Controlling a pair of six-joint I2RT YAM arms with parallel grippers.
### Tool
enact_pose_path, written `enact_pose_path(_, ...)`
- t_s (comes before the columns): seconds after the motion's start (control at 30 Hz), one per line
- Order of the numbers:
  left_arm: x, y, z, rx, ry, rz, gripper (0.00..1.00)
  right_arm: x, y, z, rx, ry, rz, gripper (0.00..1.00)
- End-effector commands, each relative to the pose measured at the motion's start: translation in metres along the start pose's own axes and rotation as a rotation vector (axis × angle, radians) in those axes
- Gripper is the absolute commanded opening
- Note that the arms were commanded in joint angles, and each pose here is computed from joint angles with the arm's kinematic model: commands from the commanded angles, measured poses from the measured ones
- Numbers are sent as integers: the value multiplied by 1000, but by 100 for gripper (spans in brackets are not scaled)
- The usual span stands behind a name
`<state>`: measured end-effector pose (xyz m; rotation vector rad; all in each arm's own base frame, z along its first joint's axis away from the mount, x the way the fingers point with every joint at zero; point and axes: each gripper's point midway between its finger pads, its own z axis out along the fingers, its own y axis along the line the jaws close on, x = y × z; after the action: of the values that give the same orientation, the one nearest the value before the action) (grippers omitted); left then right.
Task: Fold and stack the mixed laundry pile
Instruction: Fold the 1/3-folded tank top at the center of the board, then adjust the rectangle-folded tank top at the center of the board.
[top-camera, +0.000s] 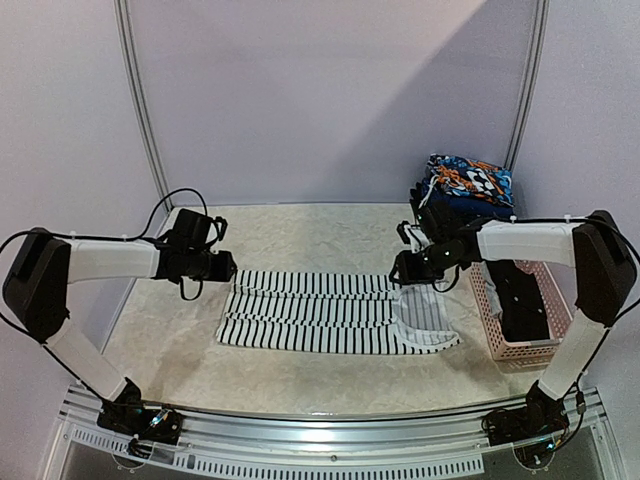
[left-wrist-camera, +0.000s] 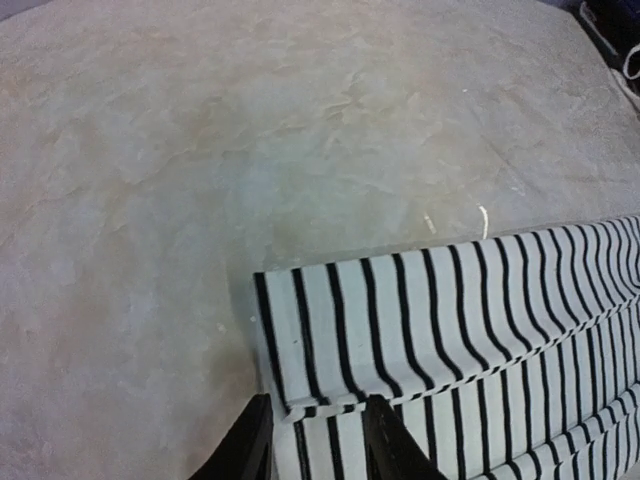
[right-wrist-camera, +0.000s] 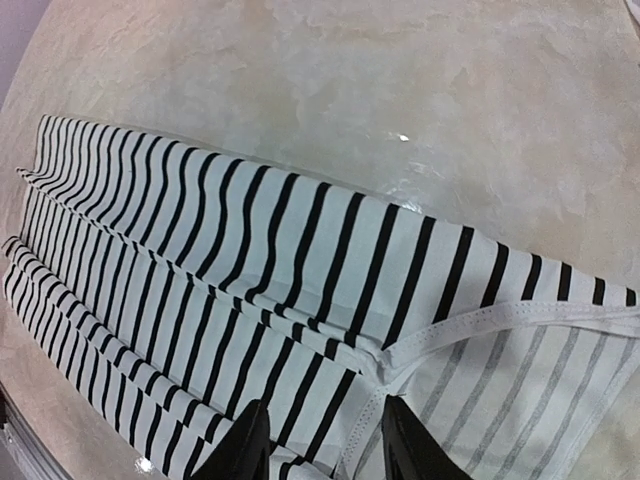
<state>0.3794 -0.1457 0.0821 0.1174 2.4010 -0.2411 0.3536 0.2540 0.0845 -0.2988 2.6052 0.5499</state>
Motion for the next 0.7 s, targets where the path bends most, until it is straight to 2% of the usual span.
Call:
enact_pose_path(0.0, -11, -36, 11, 80, 0, 56, 31, -24, 18, 7, -63, -49, -2, 34)
enact_pose_path(0.3, 3, -61, 43, 104, 82, 98, 29, -16, 12, 52, -61, 21, 36, 21)
enact_pose_path(0.67, 33, -64, 41, 89, 135, 121, 27, 16, 3, 60, -26, 88, 40, 19)
